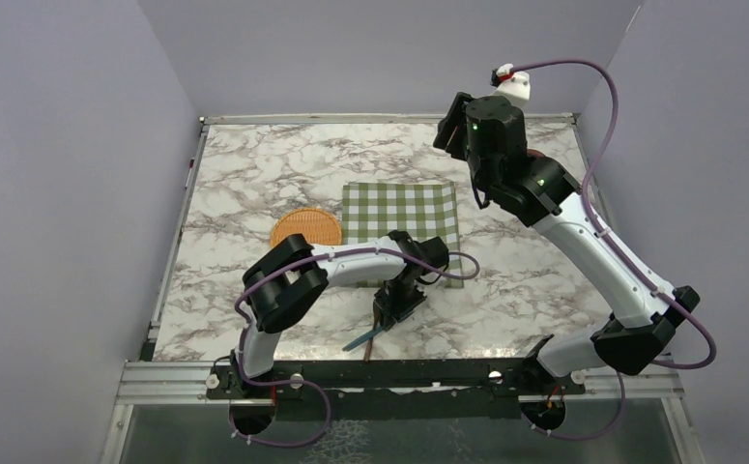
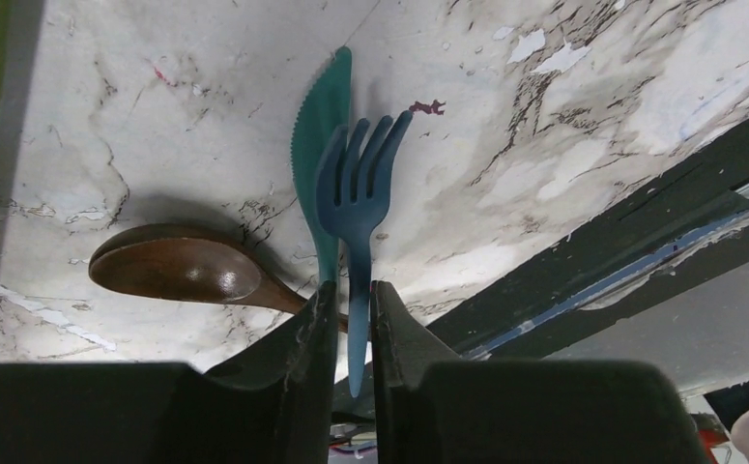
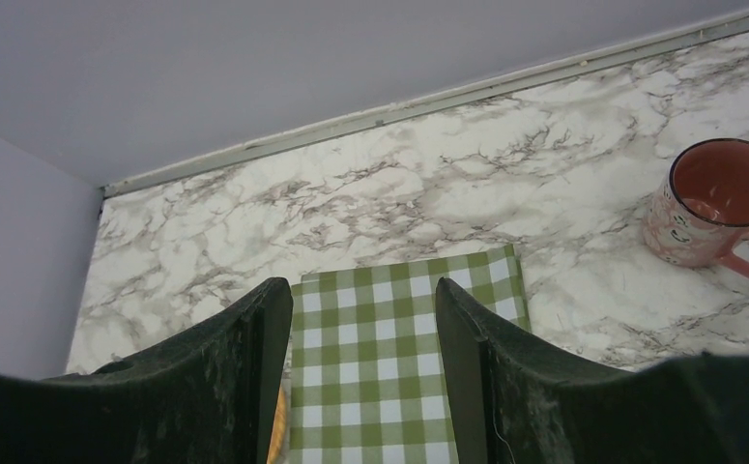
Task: Set the dinner table for one person
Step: Place the fork at the center of the board.
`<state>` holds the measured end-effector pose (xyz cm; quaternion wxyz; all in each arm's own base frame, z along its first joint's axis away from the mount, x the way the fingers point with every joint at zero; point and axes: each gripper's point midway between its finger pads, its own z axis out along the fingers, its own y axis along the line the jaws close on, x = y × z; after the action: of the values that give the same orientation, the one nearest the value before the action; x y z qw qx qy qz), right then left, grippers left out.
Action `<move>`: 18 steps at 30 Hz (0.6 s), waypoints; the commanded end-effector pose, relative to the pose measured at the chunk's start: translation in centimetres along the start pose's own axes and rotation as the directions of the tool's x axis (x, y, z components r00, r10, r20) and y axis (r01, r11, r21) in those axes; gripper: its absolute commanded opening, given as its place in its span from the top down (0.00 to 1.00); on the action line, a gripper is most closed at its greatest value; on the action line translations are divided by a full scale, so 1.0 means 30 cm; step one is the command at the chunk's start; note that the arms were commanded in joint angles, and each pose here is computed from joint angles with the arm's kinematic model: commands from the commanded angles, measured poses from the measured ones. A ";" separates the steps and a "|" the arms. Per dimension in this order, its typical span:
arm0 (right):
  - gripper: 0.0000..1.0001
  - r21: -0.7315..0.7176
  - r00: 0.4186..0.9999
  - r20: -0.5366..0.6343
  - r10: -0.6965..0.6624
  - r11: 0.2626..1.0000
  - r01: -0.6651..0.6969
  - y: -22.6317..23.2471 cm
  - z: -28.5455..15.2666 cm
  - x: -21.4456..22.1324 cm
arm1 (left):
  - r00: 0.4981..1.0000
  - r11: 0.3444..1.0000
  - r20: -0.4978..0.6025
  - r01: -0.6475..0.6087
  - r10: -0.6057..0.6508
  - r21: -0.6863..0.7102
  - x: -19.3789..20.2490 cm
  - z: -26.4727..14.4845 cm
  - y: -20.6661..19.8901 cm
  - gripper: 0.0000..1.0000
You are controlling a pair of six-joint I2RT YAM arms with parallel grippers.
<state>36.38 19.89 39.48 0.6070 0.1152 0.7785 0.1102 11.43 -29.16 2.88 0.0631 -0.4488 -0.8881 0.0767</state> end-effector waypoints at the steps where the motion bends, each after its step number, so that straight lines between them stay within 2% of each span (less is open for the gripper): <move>1: 0.39 0.014 1.000 0.030 0.005 1.000 -0.006 -0.022 -0.032 -0.039 | 0.998 1.000 0.052 -0.024 0.023 0.017 -0.037 -0.053 -0.033 0.74; 6: 0.39 0.002 0.999 0.031 0.007 1.000 -0.007 -0.014 -0.034 -0.042 | 0.996 1.000 0.089 -0.017 0.019 -0.018 -0.052 -0.124 -0.028 0.69; 10: 0.39 -0.023 1.000 0.025 0.005 1.000 -0.004 0.003 -0.030 -0.038 | 0.979 0.997 0.202 0.037 -0.024 -0.064 -0.098 -0.227 -0.015 0.61; 14: 0.39 -0.048 1.000 0.004 0.002 0.999 -0.002 0.023 -0.026 -0.021 | 0.935 0.970 0.326 0.193 -0.138 -0.144 -0.131 -0.325 0.072 0.51; 18: 0.29 -0.063 1.000 -0.014 -0.017 0.998 0.016 0.038 -0.014 -0.004 | 0.853 0.895 0.419 0.411 -0.310 -0.175 -0.110 -0.378 0.203 0.46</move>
<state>36.23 20.20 39.54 0.6051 0.1055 0.7804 0.1174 16.21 -30.54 10.63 -0.0837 -0.3747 -0.9200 0.0783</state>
